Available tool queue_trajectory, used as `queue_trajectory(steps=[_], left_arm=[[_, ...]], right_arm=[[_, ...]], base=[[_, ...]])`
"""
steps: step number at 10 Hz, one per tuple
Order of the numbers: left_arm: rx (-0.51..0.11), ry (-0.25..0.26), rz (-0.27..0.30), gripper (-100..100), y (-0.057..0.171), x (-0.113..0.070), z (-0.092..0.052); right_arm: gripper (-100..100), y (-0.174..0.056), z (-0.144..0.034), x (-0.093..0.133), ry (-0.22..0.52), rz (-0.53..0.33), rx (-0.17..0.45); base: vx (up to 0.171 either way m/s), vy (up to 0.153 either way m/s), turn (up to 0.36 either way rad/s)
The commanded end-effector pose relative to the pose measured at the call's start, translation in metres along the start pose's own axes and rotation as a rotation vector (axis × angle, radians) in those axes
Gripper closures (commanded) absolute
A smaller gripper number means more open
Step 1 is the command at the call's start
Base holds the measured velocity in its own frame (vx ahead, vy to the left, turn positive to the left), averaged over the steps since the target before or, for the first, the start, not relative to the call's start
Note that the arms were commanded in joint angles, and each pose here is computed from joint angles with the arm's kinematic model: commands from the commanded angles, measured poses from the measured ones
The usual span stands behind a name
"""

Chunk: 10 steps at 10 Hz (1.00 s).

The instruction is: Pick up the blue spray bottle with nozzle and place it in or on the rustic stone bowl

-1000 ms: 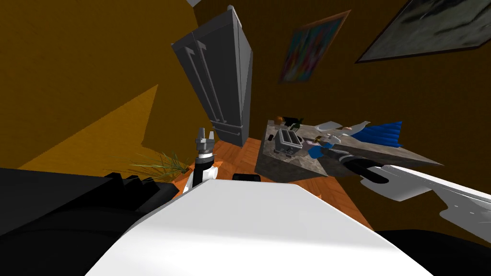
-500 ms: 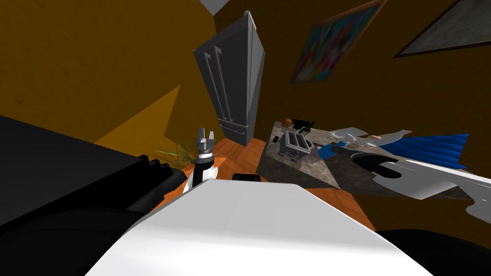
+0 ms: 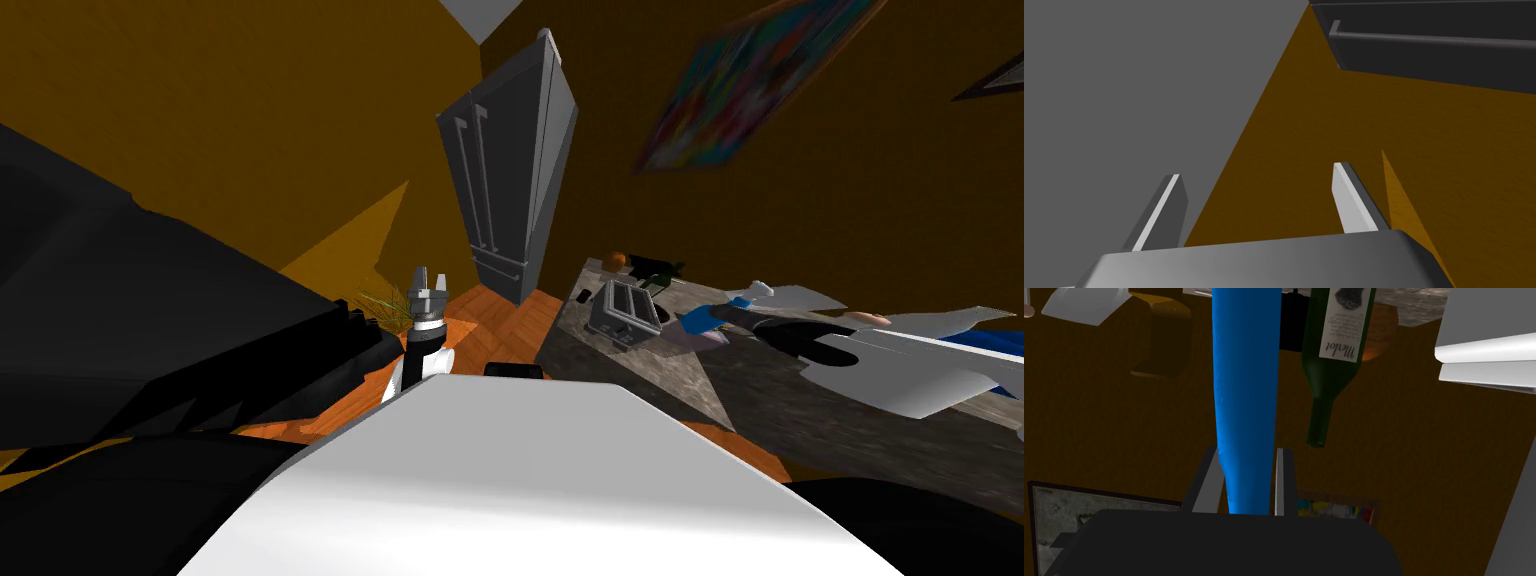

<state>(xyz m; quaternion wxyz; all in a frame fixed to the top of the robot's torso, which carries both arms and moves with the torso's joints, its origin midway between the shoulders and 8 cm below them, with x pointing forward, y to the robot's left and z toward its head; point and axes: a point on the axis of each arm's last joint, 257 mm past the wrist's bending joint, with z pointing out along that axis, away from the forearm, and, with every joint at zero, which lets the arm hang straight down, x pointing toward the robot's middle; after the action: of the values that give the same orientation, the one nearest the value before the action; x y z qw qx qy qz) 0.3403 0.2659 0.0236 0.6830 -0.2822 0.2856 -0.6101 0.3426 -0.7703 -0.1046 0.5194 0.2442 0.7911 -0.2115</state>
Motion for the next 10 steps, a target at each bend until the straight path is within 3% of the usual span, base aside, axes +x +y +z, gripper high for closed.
queue_trajectory(steps=[1,7,10], left_arm=[[0.0,0.0,0.0,0,0.0,0.0,0.0],[0.0,0.0,0.0,0,0.0,0.0,0.0],[0.0,0.0,0.0,0,0.0,0.0,0.0]], right_arm=[[100,-0.007,-0.002,-0.001,0.004,0.013,0.015],[100,-0.043,-0.001,-0.008,0.036,0.104,0.125],[100,-0.045,0.0,-0.013,0.034,0.117,0.136]], base=[[-0.008,-0.069,0.081],[-0.012,-0.082,0.262],[-0.046,-0.052,0.158]])
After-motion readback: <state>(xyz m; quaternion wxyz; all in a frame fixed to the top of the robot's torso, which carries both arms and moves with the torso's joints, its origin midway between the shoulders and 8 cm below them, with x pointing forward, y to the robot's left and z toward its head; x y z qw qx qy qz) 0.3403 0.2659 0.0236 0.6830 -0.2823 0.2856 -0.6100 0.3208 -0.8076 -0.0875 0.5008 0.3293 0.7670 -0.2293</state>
